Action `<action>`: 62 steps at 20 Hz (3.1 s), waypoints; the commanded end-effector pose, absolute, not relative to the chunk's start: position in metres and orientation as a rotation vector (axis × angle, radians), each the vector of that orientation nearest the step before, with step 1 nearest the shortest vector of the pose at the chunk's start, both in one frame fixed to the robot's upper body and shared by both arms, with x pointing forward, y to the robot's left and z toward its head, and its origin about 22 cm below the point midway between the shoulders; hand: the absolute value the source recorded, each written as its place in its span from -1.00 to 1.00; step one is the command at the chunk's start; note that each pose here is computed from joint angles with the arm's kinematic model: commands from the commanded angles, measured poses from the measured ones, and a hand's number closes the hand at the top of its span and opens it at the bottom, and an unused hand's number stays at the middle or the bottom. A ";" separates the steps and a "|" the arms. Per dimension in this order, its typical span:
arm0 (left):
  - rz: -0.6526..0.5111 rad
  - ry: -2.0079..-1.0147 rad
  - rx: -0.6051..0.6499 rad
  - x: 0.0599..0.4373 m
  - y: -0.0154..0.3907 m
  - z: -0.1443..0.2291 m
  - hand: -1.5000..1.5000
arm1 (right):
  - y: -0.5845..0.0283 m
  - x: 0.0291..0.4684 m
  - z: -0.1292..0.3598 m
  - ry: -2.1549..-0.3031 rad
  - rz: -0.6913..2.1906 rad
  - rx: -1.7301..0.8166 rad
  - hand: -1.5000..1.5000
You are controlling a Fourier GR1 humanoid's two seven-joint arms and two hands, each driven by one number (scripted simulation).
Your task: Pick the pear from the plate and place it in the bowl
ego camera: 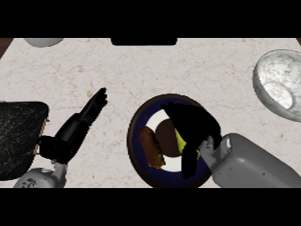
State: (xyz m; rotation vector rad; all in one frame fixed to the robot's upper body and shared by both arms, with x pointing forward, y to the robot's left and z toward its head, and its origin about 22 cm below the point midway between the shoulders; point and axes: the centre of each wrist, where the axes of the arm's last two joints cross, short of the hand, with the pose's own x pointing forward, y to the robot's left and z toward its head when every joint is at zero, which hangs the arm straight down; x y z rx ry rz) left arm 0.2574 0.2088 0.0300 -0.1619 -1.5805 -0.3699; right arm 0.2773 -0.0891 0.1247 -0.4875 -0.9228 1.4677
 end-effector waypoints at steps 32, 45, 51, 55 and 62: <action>-0.373 -1.586 -0.156 0.260 0.211 0.036 0.00 | -0.097 0.297 0.052 -1.009 1.406 -0.660 1.00; -0.393 -1.588 -0.161 0.265 0.198 0.032 0.00 | -0.163 0.388 0.085 -0.777 0.872 -0.959 1.00; -0.390 -1.582 -0.178 0.265 0.196 0.034 0.00 | -0.136 0.401 0.115 -0.750 0.727 -1.313 1.00; -0.380 -1.590 -0.188 0.262 0.193 0.027 0.00 | -0.142 0.406 0.160 -0.993 0.524 -1.434 1.00; -0.373 -1.569 -0.171 0.271 0.208 0.033 0.00 | -0.147 0.408 0.214 -1.168 0.220 -1.441 1.00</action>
